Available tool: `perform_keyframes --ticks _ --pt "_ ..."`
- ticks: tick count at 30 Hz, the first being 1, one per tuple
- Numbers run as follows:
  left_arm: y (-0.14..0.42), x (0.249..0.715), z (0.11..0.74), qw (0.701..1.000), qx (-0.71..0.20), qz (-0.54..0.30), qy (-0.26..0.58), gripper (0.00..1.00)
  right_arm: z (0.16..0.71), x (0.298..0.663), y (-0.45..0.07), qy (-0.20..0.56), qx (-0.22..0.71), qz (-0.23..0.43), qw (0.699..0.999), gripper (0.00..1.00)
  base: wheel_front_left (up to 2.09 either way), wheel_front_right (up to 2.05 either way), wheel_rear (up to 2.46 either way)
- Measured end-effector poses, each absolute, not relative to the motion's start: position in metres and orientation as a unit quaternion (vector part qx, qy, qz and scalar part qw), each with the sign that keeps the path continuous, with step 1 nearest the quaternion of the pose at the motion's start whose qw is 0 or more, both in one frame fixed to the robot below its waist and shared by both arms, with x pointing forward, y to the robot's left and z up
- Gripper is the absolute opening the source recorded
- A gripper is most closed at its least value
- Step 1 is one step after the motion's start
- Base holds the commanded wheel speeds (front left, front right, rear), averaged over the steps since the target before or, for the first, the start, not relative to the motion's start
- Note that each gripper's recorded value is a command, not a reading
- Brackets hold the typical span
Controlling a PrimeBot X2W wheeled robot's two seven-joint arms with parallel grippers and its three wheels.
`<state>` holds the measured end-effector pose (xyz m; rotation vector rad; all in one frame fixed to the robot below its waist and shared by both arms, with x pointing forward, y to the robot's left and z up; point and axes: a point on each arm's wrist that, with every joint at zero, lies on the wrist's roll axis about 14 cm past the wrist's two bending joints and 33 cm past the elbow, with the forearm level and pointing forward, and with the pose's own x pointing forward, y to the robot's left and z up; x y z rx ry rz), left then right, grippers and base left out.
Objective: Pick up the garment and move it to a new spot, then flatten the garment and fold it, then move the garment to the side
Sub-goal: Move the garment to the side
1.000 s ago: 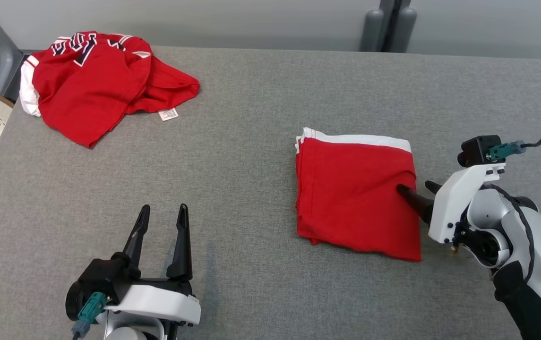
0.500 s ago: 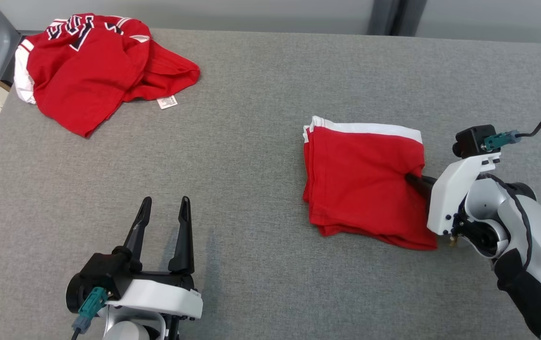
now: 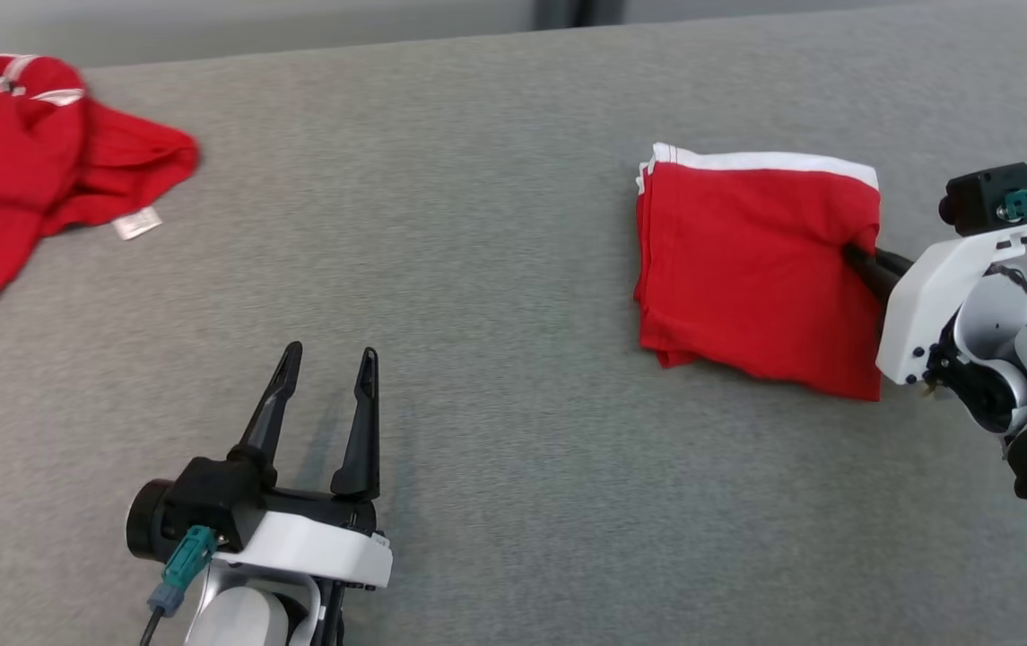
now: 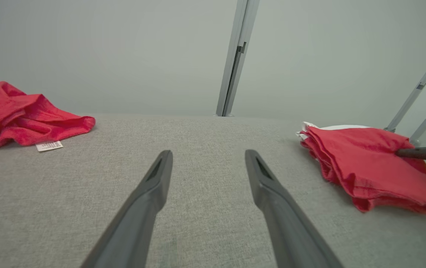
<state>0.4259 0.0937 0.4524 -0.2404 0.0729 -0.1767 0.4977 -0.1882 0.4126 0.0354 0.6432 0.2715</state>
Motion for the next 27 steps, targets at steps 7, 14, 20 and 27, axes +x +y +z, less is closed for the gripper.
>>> perform_keyframes --ticks 7,14,20,27 --pt "0.040 0.445 0.443 0.977 -0.106 -0.180 0.048 1.00 0.423 0.488 -0.245 0.293 0.030 0.064 0.953 0.00 0.00 0.00 0.00" --pt "-0.008 0.454 0.438 0.960 -0.114 -0.251 0.056 1.00 0.420 0.468 -0.295 0.292 0.026 0.002 0.956 0.00 0.00 0.00 0.00" --pt "-0.013 0.454 0.435 0.956 -0.116 -0.261 0.062 1.00 0.417 0.470 -0.314 0.296 0.001 -0.015 0.955 0.00 0.00 0.00 0.00" --pt "0.008 0.456 0.439 0.964 -0.109 -0.235 0.056 1.00 0.427 0.495 -0.338 0.287 -0.061 -0.028 0.956 0.00 0.00 0.00 0.00"
